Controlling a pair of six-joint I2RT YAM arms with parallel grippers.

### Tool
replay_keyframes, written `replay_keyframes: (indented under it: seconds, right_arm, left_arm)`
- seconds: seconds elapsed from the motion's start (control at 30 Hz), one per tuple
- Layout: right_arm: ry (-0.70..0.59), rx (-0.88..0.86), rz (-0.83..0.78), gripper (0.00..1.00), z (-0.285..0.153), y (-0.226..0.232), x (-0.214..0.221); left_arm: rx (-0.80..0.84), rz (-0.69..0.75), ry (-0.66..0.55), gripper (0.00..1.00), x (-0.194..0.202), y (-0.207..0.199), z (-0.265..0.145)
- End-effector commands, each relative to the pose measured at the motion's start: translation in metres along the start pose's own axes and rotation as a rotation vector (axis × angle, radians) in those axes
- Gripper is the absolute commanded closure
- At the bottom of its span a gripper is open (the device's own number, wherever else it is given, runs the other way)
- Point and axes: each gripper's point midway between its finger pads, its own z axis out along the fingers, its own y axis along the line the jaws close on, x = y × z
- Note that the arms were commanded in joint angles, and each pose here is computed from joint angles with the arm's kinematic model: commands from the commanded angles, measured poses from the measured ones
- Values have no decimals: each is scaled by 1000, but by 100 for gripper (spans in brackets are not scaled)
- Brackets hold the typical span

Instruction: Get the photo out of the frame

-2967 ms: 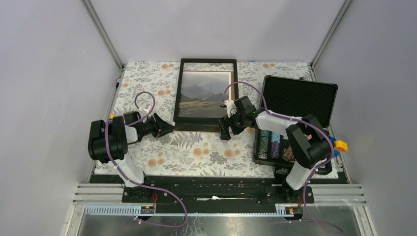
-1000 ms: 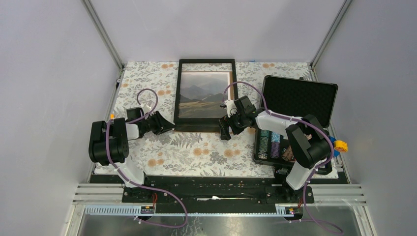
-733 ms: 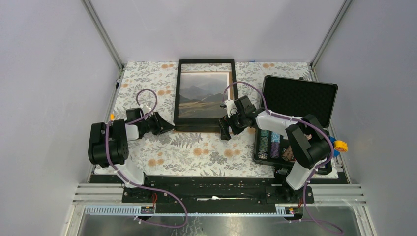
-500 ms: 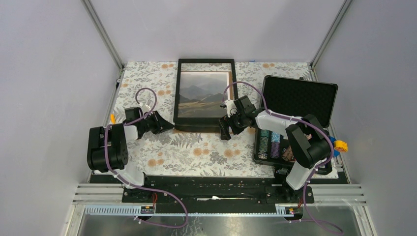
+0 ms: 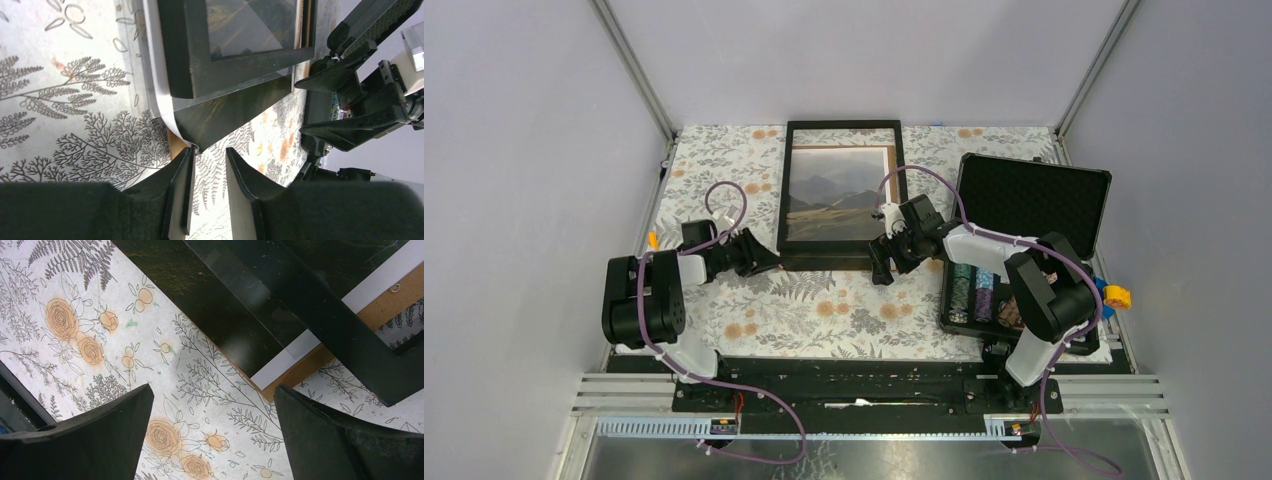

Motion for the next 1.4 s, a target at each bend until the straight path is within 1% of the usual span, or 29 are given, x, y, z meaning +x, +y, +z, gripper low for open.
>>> replay_keyframes:
  seconds: [0.0, 0.17, 0.27, 0.37, 0.47, 0.5, 0.6, 0.67, 0.83, 0.93, 1.0, 1.1, 1.23, 1.37]
  right_arm:
    - [92, -40, 23, 2, 9, 11, 24]
    - [90, -40, 22, 2, 8, 11, 23]
    - [91, -40, 21, 2, 9, 11, 23]
    - [91, -41, 21, 2, 9, 11, 23]
    - [92, -39, 21, 2, 8, 11, 24]
    - [91, -39, 20, 2, 8, 11, 23]
    - [87, -49, 1, 2, 6, 13, 20]
    - [89, -52, -35, 2, -1, 14, 12]
    - [28, -69, -159, 2, -26, 23, -17]
    - [38, -100, -227, 1, -41, 32, -26]
    - [46, -104, -269, 1, -52, 37, -33]
    - [16, -71, -362, 2, -66, 43, -47]
    - [-34, 9, -475, 3, -70, 53, -65]
    - [-70, 42, -576, 4, -64, 72, -73]
  left_arm:
    - [-3, -3, 22, 64, 1, 5, 4]
    - [-15, -21, 25, 62, 1, 9, 6]
    - [-17, -26, 29, 64, 2, 10, 6]
    - [-13, -25, 29, 71, 2, 9, 6]
    - [-6, -32, 38, 81, 2, 6, 5]
    - [-6, -31, 41, 85, 2, 5, 5]
    - [-4, -20, 55, 100, 3, 2, 2]
    - [1, -19, 75, 100, 6, -2, -1]
    - [47, -55, 126, 100, 10, -18, -10]
    - [103, -80, 165, 100, 14, -31, -15]
    - [130, -86, 177, 100, 16, -39, -19]
    - [178, -85, 176, 100, 13, -53, -26]
    - [257, -119, 196, 100, 11, -75, -35]
    - [295, -126, 199, 100, 4, -93, -46]
